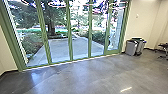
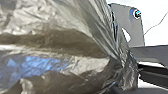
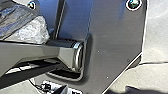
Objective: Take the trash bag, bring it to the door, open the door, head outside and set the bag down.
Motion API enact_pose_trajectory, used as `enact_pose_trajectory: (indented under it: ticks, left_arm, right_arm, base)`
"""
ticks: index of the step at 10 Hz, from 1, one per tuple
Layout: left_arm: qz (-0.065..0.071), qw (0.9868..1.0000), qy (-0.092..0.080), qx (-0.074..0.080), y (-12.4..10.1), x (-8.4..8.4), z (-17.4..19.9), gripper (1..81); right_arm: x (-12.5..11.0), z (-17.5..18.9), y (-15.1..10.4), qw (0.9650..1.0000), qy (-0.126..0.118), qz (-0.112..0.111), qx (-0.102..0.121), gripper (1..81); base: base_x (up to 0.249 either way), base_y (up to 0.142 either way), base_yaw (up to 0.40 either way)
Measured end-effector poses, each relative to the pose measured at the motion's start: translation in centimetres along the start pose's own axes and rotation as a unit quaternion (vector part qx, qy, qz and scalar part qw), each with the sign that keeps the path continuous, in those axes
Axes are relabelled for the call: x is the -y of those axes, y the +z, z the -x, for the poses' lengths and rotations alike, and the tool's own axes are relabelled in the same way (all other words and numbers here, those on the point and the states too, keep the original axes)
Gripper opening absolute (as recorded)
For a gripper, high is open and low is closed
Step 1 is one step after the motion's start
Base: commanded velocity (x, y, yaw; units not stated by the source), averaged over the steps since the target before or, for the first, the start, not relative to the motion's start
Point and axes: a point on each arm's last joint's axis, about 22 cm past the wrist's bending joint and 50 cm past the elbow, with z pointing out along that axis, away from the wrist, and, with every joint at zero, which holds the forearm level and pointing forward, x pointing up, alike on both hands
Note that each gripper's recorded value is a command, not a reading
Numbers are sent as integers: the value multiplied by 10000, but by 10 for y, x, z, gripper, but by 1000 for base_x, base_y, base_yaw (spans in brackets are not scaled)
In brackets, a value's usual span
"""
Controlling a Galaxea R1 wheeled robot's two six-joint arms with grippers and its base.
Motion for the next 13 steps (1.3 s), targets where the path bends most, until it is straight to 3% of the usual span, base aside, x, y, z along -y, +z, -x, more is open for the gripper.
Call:
enact_pose_trajectory:
  ticks: [13]
  left_arm:
    - [-1, 10000, -2, 6, 0, 0, 1, 10]
  right_arm:
    - [3, -1, 1, 10000, -7, -18, -19, 811]
  base:
    - [5, 0, 0]
